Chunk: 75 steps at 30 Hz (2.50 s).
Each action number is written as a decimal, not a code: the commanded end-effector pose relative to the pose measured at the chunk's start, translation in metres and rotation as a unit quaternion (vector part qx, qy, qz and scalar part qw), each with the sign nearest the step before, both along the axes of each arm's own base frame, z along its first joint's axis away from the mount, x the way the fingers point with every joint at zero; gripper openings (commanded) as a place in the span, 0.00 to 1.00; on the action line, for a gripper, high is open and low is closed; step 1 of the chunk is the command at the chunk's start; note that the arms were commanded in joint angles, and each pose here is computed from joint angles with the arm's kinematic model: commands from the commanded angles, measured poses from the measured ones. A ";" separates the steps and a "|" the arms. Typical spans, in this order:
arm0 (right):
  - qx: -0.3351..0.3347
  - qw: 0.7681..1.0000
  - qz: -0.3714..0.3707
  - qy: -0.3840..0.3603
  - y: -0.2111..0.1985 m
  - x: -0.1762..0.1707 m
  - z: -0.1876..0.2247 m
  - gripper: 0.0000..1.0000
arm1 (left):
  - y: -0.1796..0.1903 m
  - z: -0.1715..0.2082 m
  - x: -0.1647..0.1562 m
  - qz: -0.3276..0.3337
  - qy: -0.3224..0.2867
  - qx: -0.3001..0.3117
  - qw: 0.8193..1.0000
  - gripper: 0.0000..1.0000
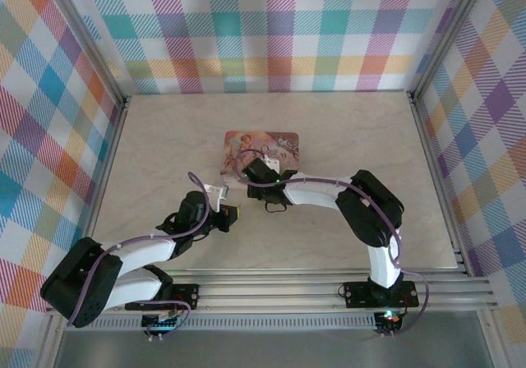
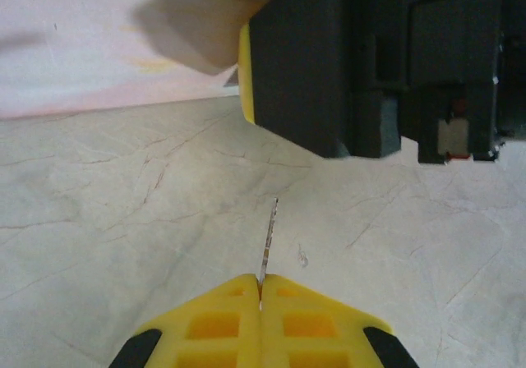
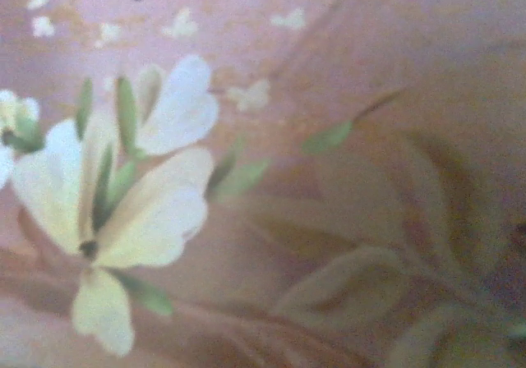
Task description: Unlock the padlock with the key
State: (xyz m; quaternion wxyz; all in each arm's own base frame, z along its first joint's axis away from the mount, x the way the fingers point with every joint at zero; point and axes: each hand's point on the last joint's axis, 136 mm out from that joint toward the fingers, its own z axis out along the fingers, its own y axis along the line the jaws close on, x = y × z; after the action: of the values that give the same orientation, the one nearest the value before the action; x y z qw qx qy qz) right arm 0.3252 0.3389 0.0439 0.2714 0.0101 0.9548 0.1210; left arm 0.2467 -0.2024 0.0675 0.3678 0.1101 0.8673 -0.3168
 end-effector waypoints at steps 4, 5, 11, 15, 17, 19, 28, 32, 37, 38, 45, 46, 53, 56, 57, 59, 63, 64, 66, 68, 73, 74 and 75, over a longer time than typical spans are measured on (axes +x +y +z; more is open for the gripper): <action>-0.026 0.999 0.014 -0.013 0.008 0.009 0.002 0.45 | 0.006 -0.005 -0.009 -0.006 -0.004 0.016 1.000 0.00; -0.026 0.999 0.016 -0.013 0.009 0.009 0.002 0.42 | 0.006 -0.004 -0.010 -0.007 -0.005 0.015 1.000 0.00; -0.028 0.999 0.032 -0.018 0.011 0.012 0.006 0.25 | 0.008 -0.001 -0.012 -0.012 -0.013 0.020 1.000 0.00; -0.022 0.999 0.043 -0.011 0.008 0.011 0.013 0.18 | 0.008 0.002 -0.013 -0.013 -0.018 0.019 1.000 0.00; -0.014 0.998 0.053 -0.007 0.006 0.009 0.020 0.14 | 0.006 0.004 -0.013 -0.019 -0.021 0.017 0.999 0.00; -0.005 0.998 0.064 0.001 0.003 0.006 0.026 0.10 | 0.003 0.006 -0.014 -0.030 -0.023 0.015 0.999 0.00; 0.063 0.986 0.144 0.050 -0.005 -0.015 0.061 0.00 | -0.021 0.032 -0.007 -0.081 -0.046 -0.016 0.995 0.00; 0.122 0.976 0.159 0.079 -0.008 -0.022 0.078 0.00 | -0.036 0.047 -0.005 -0.113 -0.057 -0.043 0.991 0.00; 0.193 0.956 0.187 0.118 -0.008 -0.032 0.099 0.00 | -0.053 0.060 -0.002 -0.150 -0.063 -0.069 0.984 0.00; 0.202 0.951 0.196 0.126 -0.007 -0.035 0.102 0.00 | -0.055 0.062 -0.001 -0.154 -0.063 -0.072 0.983 0.00; 0.243 0.931 0.227 0.149 -0.008 -0.042 0.121 0.00 | -0.065 0.069 0.007 -0.165 -0.059 -0.101 0.979 0.00; 0.248 0.929 0.229 0.148 -0.008 -0.042 0.123 0.00 | -0.065 0.070 0.009 -0.164 -0.059 -0.106 0.979 0.00; 0.279 0.920 0.239 0.134 -0.010 -0.042 0.130 0.00 | -0.060 0.073 0.014 -0.168 -0.040 -0.137 0.975 0.00; 0.286 0.920 0.236 0.127 -0.010 -0.040 0.128 0.00 | -0.054 0.074 0.019 -0.159 -0.027 -0.169 0.972 0.00; 0.288 0.920 0.235 0.125 -0.010 -0.040 0.126 0.00 | -0.053 0.073 0.020 -0.157 -0.022 -0.173 0.972 0.00; 0.294 0.920 0.230 0.122 -0.010 -0.039 0.124 0.00 | -0.052 0.072 0.021 -0.153 -0.016 -0.180 0.972 0.00; 0.309 0.917 0.222 0.116 -0.009 -0.037 0.120 0.00 | -0.051 0.077 0.024 -0.147 -0.002 -0.208 0.967 0.00; 0.315 0.916 0.221 0.114 -0.008 -0.036 0.121 0.00 | -0.052 0.079 0.024 -0.146 0.003 -0.216 0.965 0.00; 0.326 0.914 0.218 0.108 -0.007 -0.034 0.122 0.00 | -0.052 0.080 0.025 -0.143 0.015 -0.229 0.963 0.00; 0.332 0.913 0.215 0.101 -0.006 -0.033 0.124 0.00 | -0.053 0.081 0.028 -0.138 0.027 -0.240 0.960 0.00; 0.346 0.911 0.208 0.084 -0.008 -0.029 0.126 0.00 | -0.048 0.080 0.033 -0.120 0.057 -0.264 0.955 0.00; 0.349 0.911 0.206 0.081 -0.009 -0.029 0.126 0.00 | -0.047 0.079 0.034 -0.116 0.064 -0.267 0.954 0.00; 0.352 0.911 0.203 0.076 -0.010 -0.028 0.127 0.00 | -0.046 0.079 0.035 -0.114 0.069 -0.270 0.954 0.00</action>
State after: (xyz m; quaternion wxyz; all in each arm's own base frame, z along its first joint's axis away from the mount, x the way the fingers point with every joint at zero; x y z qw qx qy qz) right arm 0.2864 0.3250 0.1360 0.0977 -0.0715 0.8798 0.4596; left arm 0.2772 -0.2502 0.1360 0.2899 0.0942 0.7676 -0.5638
